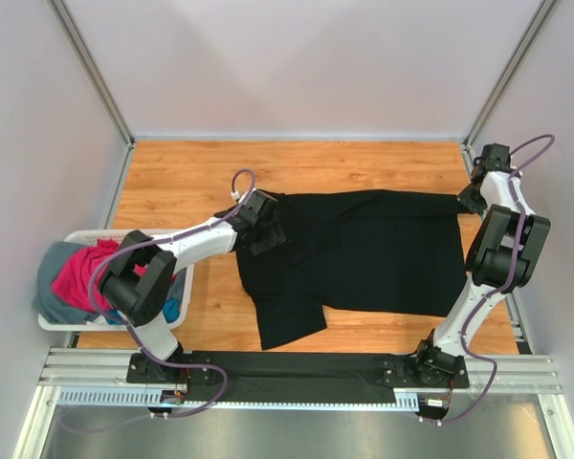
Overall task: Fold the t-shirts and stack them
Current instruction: Fold the tshirt
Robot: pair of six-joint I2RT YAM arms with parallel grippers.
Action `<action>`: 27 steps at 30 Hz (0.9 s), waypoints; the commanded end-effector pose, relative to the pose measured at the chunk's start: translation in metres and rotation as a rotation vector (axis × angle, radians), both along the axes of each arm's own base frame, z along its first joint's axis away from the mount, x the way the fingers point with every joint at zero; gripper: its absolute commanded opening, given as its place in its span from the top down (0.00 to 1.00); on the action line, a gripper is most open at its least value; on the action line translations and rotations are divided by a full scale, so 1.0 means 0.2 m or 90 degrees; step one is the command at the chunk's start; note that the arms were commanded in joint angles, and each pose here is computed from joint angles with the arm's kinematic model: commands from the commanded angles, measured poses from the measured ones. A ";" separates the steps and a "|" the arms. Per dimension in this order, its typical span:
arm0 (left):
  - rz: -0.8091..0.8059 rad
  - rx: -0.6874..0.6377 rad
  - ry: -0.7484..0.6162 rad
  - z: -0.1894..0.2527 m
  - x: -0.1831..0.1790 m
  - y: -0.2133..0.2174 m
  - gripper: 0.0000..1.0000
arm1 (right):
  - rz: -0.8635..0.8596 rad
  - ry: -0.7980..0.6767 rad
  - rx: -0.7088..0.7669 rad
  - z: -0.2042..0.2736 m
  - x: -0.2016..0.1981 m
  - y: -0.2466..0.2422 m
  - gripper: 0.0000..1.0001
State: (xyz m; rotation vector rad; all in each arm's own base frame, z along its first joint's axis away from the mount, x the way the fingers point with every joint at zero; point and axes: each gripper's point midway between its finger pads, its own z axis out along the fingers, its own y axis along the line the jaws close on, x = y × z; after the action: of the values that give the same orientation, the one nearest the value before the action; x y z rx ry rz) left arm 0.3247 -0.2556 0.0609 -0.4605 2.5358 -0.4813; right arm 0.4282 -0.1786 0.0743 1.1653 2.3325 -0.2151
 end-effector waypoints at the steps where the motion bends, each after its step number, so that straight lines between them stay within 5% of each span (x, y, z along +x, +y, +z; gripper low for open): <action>1: 0.012 -0.052 0.012 0.00 0.03 -0.08 0.39 | -0.002 0.004 -0.015 0.02 -0.01 -0.03 1.00; 15: 0.026 -0.093 0.061 -0.11 0.02 -0.15 0.54 | -0.013 -0.004 -0.006 0.02 -0.02 -0.07 1.00; 18: 0.025 -0.095 0.058 -0.11 0.02 -0.16 0.63 | -0.012 -0.005 -0.002 0.02 -0.02 -0.06 0.99; 24: 0.029 -0.088 0.032 -0.04 0.04 -0.14 1.00 | -0.011 -0.010 -0.002 0.03 -0.01 -0.07 1.00; 27: 0.030 -0.092 0.008 0.03 0.05 -0.12 1.00 | -0.011 -0.014 -0.001 0.04 -0.01 -0.06 0.99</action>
State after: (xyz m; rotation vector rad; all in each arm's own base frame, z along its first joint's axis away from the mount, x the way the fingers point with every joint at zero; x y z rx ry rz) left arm 0.3221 -0.2784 0.0324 -0.5905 2.6043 -0.5916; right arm 0.4244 -0.1868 0.0741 1.1881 2.3256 -0.2070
